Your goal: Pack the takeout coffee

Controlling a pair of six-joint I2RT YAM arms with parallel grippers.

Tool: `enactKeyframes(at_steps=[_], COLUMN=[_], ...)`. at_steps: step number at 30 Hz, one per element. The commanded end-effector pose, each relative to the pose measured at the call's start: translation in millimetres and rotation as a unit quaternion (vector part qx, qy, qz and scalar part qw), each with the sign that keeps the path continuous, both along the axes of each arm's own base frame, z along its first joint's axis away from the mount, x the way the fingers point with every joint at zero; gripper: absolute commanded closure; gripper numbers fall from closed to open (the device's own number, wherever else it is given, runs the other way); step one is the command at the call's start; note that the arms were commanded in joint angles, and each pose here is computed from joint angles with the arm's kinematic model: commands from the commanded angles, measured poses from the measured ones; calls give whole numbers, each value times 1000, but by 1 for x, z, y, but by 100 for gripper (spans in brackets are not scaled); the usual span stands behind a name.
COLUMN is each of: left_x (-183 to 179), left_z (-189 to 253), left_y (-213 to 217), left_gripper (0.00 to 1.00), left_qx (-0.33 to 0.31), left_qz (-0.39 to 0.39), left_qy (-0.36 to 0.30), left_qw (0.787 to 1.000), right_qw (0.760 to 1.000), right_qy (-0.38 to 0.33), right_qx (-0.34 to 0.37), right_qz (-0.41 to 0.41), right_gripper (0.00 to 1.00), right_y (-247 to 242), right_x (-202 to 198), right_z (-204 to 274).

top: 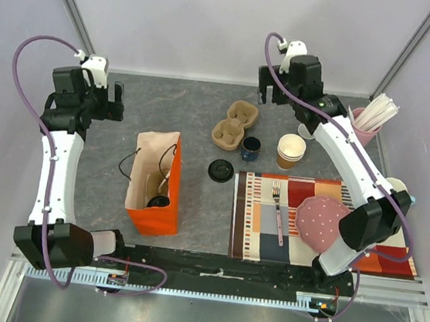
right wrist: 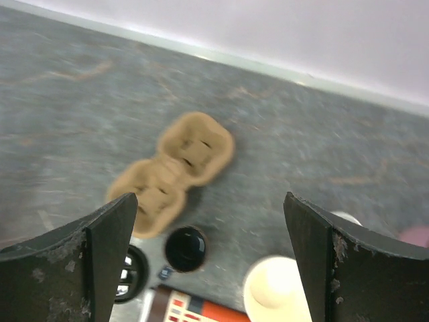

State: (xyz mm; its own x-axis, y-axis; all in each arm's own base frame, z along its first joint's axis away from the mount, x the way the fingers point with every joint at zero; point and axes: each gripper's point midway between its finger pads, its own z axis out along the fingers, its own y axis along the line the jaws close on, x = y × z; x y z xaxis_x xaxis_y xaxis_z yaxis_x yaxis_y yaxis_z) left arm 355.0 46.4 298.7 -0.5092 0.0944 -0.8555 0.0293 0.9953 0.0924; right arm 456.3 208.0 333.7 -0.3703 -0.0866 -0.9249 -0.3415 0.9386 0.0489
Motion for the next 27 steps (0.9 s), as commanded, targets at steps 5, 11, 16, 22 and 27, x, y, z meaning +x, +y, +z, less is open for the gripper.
enactKeyframes(at_steps=[5, 11, 16, 22, 27], left_x=[15, 22, 23, 8, -5], left_z=[-41, -65, -88, -128, -155], left_y=[6, -1, -5, -10, -14], left_gripper=[0, 0, 0, 0, 0], left_qx=[-35, -50, -59, -64, -58], left_qz=[5, -13, -15, -15, -20], left_qy=[11, -40, -81, -104, -138], left_qw=[999, 998, 995, 992, 989], right_qw=[977, 960, 953, 928, 926], right_qy=[-24, -90, -106, -120, -103], right_qx=[-71, -70, -80, -30, -9], right_qz=[-198, -256, -273, -350, -362], right_gripper=[2, 2, 2, 2, 2], right_y=[-90, -133, -153, -181, -183], right_x=[-9, -41, -70, -98, -107], right_z=[-39, -66, -96, -121, -150])
